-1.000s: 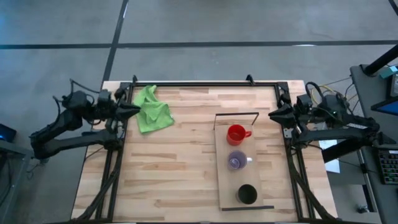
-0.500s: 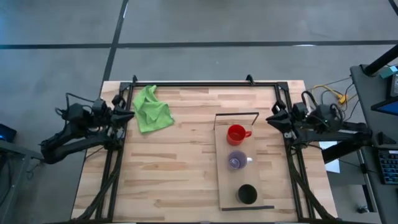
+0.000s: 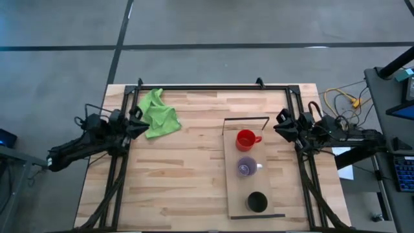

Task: Stack small to large cups/mugs on shelf
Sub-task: Return to Home Position

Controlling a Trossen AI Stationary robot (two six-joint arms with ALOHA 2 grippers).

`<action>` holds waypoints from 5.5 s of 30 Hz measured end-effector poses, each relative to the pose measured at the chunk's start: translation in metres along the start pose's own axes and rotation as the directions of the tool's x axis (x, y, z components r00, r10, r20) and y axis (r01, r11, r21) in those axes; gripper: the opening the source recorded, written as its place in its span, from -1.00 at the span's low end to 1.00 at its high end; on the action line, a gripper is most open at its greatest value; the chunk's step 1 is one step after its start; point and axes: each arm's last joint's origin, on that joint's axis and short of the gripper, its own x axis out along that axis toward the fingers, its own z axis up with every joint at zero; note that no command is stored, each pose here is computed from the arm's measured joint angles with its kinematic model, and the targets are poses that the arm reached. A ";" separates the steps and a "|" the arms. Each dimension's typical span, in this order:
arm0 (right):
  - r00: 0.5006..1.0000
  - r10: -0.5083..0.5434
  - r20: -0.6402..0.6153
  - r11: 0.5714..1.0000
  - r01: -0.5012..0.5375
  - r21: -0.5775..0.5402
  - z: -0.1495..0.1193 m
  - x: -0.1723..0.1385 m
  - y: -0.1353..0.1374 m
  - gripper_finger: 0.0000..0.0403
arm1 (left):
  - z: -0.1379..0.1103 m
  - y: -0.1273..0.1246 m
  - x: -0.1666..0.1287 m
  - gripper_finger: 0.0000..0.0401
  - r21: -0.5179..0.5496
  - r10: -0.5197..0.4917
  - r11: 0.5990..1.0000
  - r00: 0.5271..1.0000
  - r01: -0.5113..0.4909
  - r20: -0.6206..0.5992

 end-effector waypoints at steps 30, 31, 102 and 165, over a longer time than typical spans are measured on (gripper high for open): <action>0.999 -0.028 -0.039 0.998 0.030 0.051 -0.032 -0.010 -0.012 -0.71 | -0.048 0.019 0.000 -0.84 -0.077 0.018 0.997 0.998 -0.023 -0.059; 0.999 -0.028 -0.039 0.998 0.030 0.054 -0.032 -0.010 -0.012 -0.71 | -0.050 0.020 0.000 -0.84 -0.084 0.026 0.996 0.997 -0.033 -0.079; 0.806 -0.298 -0.511 0.904 0.410 0.121 -0.080 -0.027 -0.032 -0.71 | -0.054 0.012 0.000 -0.84 -0.132 -0.306 0.950 0.931 0.283 -0.201; 0.807 -0.298 -0.510 0.904 0.411 0.121 -0.079 -0.027 -0.032 -0.71 | -0.054 0.012 0.000 -0.84 -0.131 -0.306 0.950 0.931 0.284 -0.200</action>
